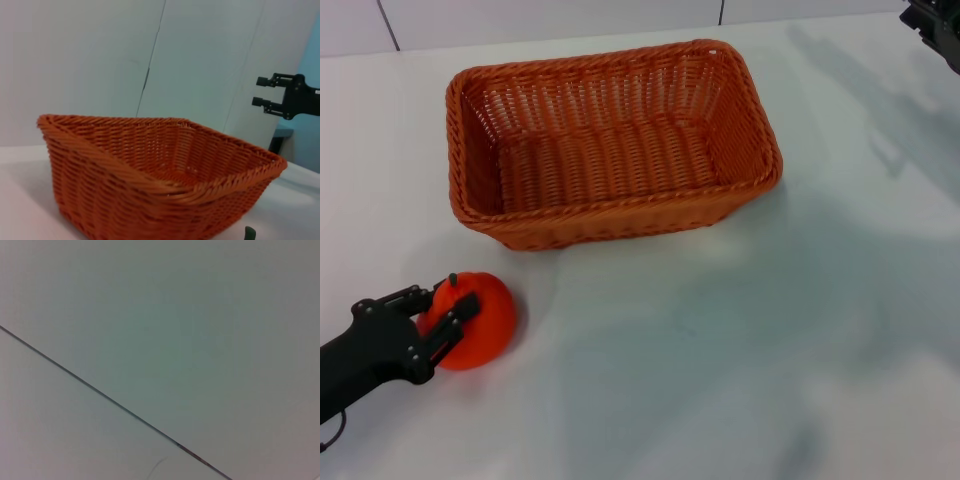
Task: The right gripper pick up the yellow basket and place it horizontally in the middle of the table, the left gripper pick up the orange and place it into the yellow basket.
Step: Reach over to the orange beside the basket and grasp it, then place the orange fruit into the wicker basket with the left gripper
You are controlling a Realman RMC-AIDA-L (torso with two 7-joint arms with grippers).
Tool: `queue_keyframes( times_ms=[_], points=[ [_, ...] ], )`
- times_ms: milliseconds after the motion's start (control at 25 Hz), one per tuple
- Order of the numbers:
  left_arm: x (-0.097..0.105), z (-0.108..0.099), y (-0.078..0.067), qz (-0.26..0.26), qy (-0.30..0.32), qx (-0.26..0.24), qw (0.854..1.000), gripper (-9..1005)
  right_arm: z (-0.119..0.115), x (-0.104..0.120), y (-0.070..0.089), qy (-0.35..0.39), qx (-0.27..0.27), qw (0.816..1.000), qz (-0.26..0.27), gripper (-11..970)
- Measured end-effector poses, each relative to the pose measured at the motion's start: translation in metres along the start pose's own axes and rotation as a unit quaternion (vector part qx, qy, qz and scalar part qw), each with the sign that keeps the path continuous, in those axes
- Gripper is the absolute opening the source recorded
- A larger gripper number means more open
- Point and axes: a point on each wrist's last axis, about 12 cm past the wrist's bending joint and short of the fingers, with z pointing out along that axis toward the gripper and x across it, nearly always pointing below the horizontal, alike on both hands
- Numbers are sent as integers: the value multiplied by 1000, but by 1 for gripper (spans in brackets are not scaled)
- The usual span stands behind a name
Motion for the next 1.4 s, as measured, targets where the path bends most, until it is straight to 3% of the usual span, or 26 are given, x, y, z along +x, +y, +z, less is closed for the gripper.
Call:
queue_keyframes(
  times_ms=[80, 360, 560, 680, 760, 880, 920, 960, 1040, 1200, 1400],
  points=[
    [-3, -1, -1, -1, -11, 7, 1000, 361, 0, 0, 0, 0, -1, 1000, 0, 593],
    [-29, -28, 1, 9, -108, 27, 994, 254, -1, 5, 2, 5, -7, 1000, -1, 594],
    [-53, -38, 9, 9, -206, 16, 978, 213, -1, 8, 1, 9, -4, 1000, -2, 594],
    [-68, -18, 16, -3, -248, 24, 969, 190, 0, 8, 0, 10, 0, 1000, -3, 594],
    [-80, 10, 22, -13, -260, 27, 965, 174, 0, 8, -1, 8, 2, 1000, -3, 594],
    [-96, 48, 28, -24, -246, 33, 968, 161, -1, 6, -2, 4, 10, 1000, -1, 594],
    [-105, 72, 29, -32, -229, 37, 972, 156, -2, 6, -2, 3, 12, 1000, -1, 594],
    [-105, 72, 29, -32, -229, 37, 972, 152, -3, 6, -2, 4, 13, 1000, 0, 594],
    [-112, 96, 29, -38, -210, 36, 976, 143, -5, 5, -1, 5, 13, 1000, 2, 594],
    [-116, 119, 27, -39, -187, 30, 981, 125, -8, 3, 0, 4, 14, 1000, 5, 594],
    [-118, 125, 26, -36, -185, 30, 982, 356, -13, 1, 3, 4, 12, 1000, 9, 594]
  ],
)
